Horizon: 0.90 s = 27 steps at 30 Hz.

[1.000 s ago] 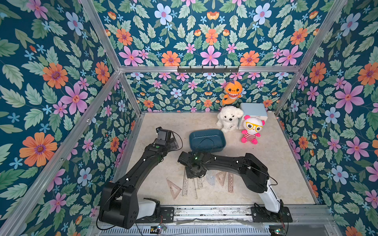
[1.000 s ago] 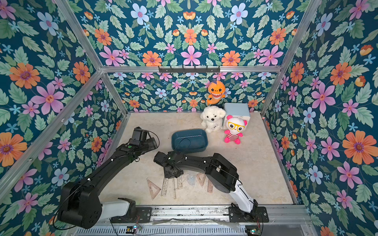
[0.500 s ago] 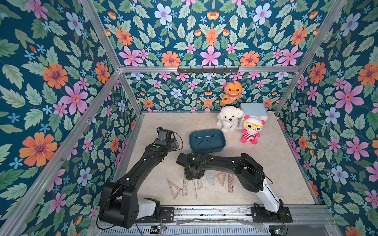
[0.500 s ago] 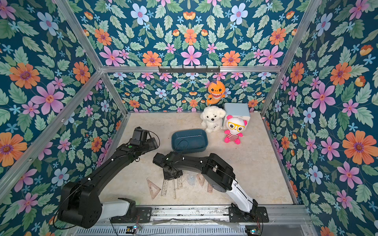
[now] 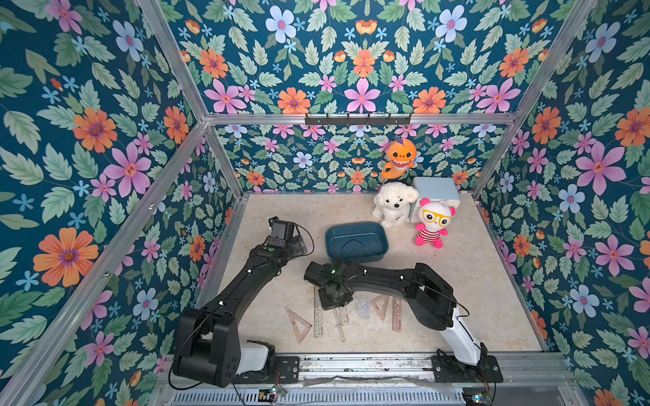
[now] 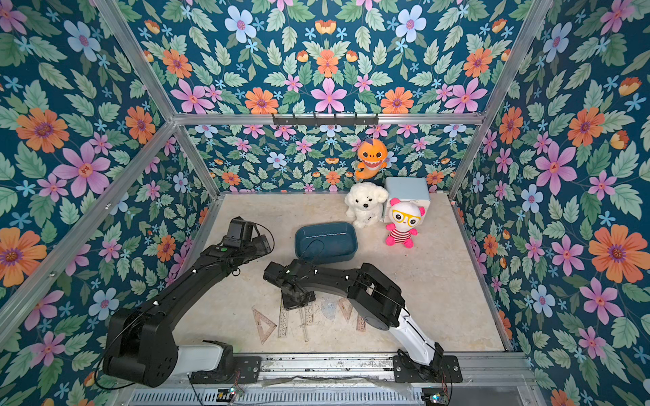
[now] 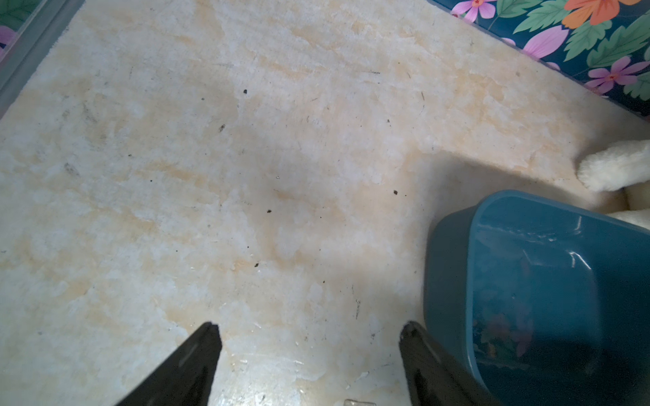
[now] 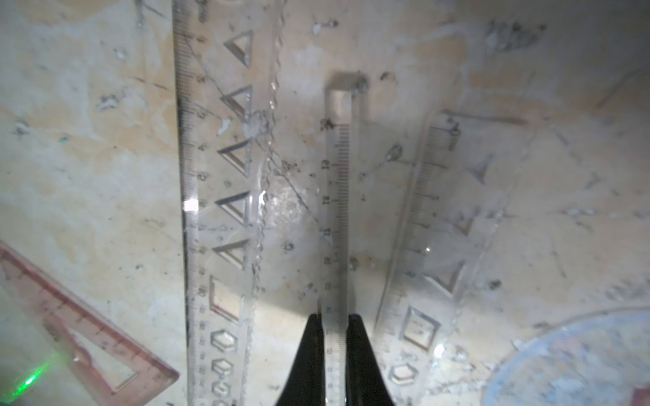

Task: Put the scattered rulers into the storage box
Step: Pick up the ruler from the center of the board.

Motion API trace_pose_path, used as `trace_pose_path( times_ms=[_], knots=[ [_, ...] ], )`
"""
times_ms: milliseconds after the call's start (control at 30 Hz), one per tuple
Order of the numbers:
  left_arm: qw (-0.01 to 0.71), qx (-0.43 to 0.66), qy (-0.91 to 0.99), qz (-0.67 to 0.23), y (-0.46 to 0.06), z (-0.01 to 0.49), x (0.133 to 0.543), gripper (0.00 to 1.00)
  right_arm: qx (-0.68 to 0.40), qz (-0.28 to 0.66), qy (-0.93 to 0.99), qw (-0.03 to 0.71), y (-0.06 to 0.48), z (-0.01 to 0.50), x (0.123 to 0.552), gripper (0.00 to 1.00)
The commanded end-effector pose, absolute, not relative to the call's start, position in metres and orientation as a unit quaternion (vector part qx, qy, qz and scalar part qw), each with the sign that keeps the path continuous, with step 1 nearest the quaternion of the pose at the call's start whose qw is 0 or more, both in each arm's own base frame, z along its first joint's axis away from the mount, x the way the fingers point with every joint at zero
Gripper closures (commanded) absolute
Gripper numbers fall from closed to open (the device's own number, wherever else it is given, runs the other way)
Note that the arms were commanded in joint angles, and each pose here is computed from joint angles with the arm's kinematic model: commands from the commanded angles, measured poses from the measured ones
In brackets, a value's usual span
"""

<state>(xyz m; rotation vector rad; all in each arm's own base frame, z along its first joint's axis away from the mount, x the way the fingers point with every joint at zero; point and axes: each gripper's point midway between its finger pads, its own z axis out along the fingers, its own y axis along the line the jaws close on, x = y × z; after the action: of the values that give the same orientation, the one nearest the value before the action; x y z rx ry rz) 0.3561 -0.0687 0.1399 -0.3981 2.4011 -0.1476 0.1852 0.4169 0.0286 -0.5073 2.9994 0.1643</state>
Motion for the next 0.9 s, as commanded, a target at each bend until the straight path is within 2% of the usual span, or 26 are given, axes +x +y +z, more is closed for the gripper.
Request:
trace_pose_path(
  times_ms=[0,200,400,633,733,867],
  knots=[
    [0.350,-0.148,0.923,-0.060,-0.070,0.144,0.360,0.14,-0.178,0.044,0.980,0.075,0.406,0.055,0.198,1.00],
    [0.360,-0.148,0.917,-0.083,-0.077,0.152,0.365,0.14,-0.266,0.099,0.946,0.157,0.406,0.132,0.227,1.00],
    [0.358,-0.153,0.912,-0.126,-0.093,0.158,0.378,0.15,-0.369,0.017,0.885,0.283,0.379,0.182,0.307,1.00],
    [0.361,-0.155,0.911,-0.121,-0.094,0.161,0.392,0.14,-0.451,0.016,0.801,0.392,0.376,0.207,0.392,1.00],
    [0.358,-0.154,0.914,-0.116,-0.095,0.158,0.399,0.14,-0.472,0.010,0.787,0.397,0.377,0.204,0.419,1.00],
    [0.353,-0.153,0.916,-0.112,-0.097,0.154,0.407,0.14,-0.497,-0.006,0.785,0.369,0.376,0.177,0.444,1.00]
  ],
)
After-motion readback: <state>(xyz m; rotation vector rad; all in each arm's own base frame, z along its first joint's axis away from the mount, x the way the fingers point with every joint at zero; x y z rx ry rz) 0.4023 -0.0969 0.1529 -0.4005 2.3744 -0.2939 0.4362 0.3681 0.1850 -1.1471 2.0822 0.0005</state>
